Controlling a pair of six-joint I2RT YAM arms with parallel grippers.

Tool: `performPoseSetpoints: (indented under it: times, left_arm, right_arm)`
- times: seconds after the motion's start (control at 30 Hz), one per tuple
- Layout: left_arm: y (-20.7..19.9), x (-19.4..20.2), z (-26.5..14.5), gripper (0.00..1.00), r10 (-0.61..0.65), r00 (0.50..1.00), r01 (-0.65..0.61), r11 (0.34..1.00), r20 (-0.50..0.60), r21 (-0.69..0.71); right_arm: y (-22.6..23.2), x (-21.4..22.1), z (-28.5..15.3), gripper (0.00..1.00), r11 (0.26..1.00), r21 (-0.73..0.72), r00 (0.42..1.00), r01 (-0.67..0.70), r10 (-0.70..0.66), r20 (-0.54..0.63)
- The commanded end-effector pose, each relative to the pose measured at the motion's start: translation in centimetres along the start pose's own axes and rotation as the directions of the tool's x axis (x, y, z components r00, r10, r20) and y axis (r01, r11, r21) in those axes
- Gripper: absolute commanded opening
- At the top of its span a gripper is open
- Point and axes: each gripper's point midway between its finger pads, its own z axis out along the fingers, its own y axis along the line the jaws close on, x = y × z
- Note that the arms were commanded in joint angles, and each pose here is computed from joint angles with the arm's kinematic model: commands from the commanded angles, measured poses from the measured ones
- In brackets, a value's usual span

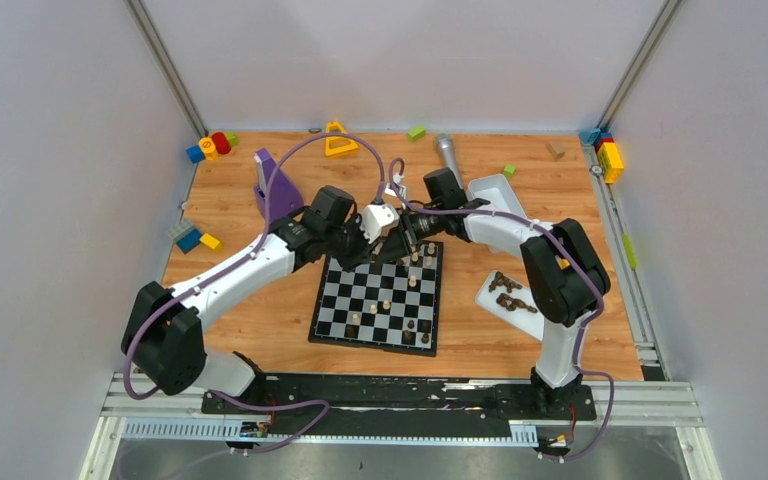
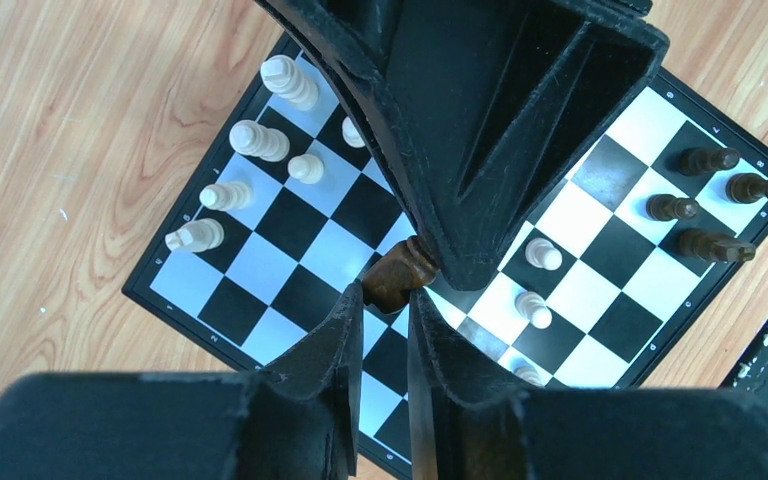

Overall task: Set up the chess pieces on the board
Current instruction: Place the chess piece on the chessboard.

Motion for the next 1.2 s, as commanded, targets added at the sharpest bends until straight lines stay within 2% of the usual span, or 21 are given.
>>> performPoseSetpoints:
  times: [0.0, 0.07, 0.2, 0.27, 0.4, 0.5, 0.63, 0.83, 1.17]
  left_arm:
    - [0.1, -3.1, -2.3, 0.30, 0.037, 0.992, -0.034, 0.999, 0.117, -0.022]
    - [-0.2, -3.5, -3.0, 0.44, 0.055, 0.989, -0.056, 0.998, 0.137, 0.001]
    - [-1.1, -4.8, -5.2, 0.58, 0.105, 0.975, -0.122, 0.990, 0.198, 0.076]
    - [-1.7, -5.4, -6.0, 0.68, 0.119, 0.965, -0.150, 0.981, 0.234, 0.119]
    - [-3.6, -6.6, -6.9, 0.75, 0.104, 0.945, -0.182, 0.955, 0.310, 0.234]
    - [-5.4, -7.8, -7.5, 0.76, 0.085, 0.917, -0.231, 0.909, 0.389, 0.348]
    - [-5.7, -8.5, -7.7, 0.77, 0.126, 0.876, -0.320, 0.874, 0.465, 0.367]
    - [-5.8, -9.5, -7.2, 0.76, 0.102, 0.869, -0.327, 0.852, 0.484, 0.408]
    - [-5.7, -10.6, -6.5, 0.60, 0.065, 0.853, -0.325, 0.843, 0.518, 0.429]
  right_arm:
    - [1.7, -1.7, -0.9, 0.05, 0.995, -0.024, 0.995, 0.100, -0.100, 0.029]
    - [1.8, -1.6, -1.8, 0.01, 0.994, -0.021, 0.993, 0.111, -0.111, 0.035]
    - [3.3, -1.5, -4.0, 0.00, 0.984, -0.072, 0.986, 0.161, -0.158, 0.046]
    - [4.5, -1.4, -4.9, 0.00, 0.977, -0.098, 0.982, 0.188, -0.185, 0.048]
    - [6.6, -1.0, -6.1, 0.00, 0.961, -0.146, 0.972, 0.234, -0.228, 0.055]
    - [7.9, -0.6, -6.6, 0.00, 0.950, -0.175, 0.966, 0.259, -0.253, 0.059]
    - [9.0, -0.4, -7.0, 0.00, 0.936, -0.172, 0.952, 0.307, -0.299, 0.069]
    - [9.6, 0.0, -7.4, 0.00, 0.929, -0.161, 0.942, 0.334, -0.326, 0.075]
    - [9.8, 0.3, -7.5, 0.00, 0.927, -0.155, 0.940, 0.341, -0.333, 0.076]
